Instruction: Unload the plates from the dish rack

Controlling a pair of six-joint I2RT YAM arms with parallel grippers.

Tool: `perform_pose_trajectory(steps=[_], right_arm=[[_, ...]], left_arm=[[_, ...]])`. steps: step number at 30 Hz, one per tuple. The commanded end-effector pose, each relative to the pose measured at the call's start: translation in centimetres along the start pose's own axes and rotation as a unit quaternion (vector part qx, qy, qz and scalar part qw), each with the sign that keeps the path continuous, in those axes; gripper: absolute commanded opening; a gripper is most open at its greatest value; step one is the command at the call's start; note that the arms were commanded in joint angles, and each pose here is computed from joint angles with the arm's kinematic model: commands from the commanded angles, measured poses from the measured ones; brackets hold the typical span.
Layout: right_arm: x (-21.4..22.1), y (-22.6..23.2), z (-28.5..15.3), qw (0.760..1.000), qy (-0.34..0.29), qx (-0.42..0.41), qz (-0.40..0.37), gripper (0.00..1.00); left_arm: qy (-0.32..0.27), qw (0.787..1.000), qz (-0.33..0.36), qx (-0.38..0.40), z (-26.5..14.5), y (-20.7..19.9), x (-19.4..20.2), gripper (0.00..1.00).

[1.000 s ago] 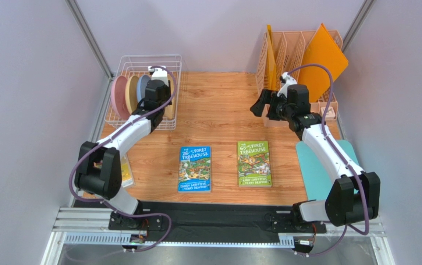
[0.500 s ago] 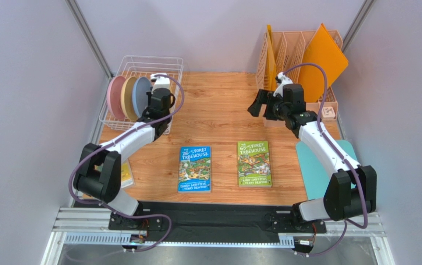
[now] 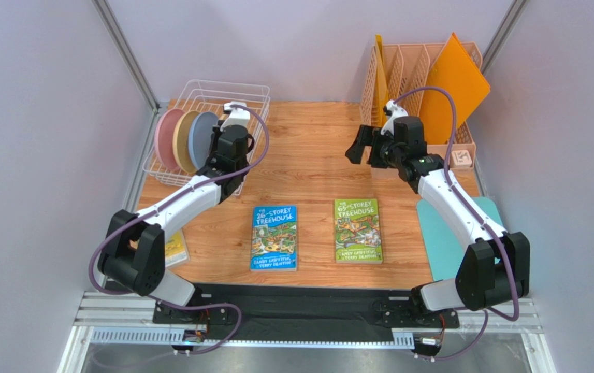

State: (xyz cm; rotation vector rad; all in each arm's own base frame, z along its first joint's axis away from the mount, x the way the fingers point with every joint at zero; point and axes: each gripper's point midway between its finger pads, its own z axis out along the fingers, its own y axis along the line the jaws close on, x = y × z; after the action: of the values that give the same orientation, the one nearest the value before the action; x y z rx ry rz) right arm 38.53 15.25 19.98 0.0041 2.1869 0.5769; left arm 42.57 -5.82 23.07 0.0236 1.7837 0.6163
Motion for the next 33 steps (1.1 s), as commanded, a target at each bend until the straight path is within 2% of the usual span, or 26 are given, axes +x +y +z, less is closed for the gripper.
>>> perform_pose_trajectory(steps=[1,11,12,13,14,17,18,19,22,28,33], right_arm=[[-1.8,1.0,-0.7,1.0,-0.023,-0.008,-0.015,0.97],[-1.0,1.1,-0.7,1.0,-0.013,-0.011,-0.014,0.98],[-1.0,1.3,-0.8,1.0,-0.014,-0.016,-0.015,0.98],[-1.2,1.5,-0.9,1.0,-0.017,-0.021,-0.016,0.98],[-1.0,1.7,-0.9,0.999,-0.016,-0.025,-0.015,0.98],[-1.1,3.2,-0.9,0.998,-0.011,-0.06,-0.012,0.97],[-1.1,4.1,-0.9,0.997,-0.009,-0.081,-0.013,0.97],[-1.1,5.0,-0.8,0.995,-0.008,-0.097,-0.009,0.97],[-0.8,7.8,-0.7,0.989,-0.008,-0.151,-0.006,0.96],[0.5,11.9,0.6,0.979,0.0,-0.205,-0.015,0.96],[1.2,13.7,1.9,0.976,0.001,-0.216,-0.027,0.96]], left_arm=[[-0.104,0.986,-0.119,-0.054,-1.7,4.7,-9.3,0.0],[-0.1,0.988,-0.1,-0.07,-0.4,3.7,-9.3,0.0],[-0.092,0.989,-0.1,-0.063,-0.6,3.5,-9.2,0.0],[-0.106,0.987,-0.119,-0.036,-1.3,3.7,-11.0,0.0],[-0.093,0.99,-0.106,-0.002,-1.7,2.9,-10.6,0.0],[-0.104,0.976,-0.161,0.1,-3.8,1.6,-13.6,0.0],[-0.073,0.976,-0.162,0.128,-4.3,0.6,-12.5,0.0],[-0.073,0.967,-0.172,0.17,-5.2,-0.3,-13.4,0.0],[-0.029,0.948,-0.19,0.252,-6.8,-3.3,-11.9,0.0],[0.019,0.902,-0.25,0.352,-9.3,-7.5,-9.8,0.0],[0.053,0.881,-0.268,0.386,-10.1,-9.6,-8.4,0.0]])
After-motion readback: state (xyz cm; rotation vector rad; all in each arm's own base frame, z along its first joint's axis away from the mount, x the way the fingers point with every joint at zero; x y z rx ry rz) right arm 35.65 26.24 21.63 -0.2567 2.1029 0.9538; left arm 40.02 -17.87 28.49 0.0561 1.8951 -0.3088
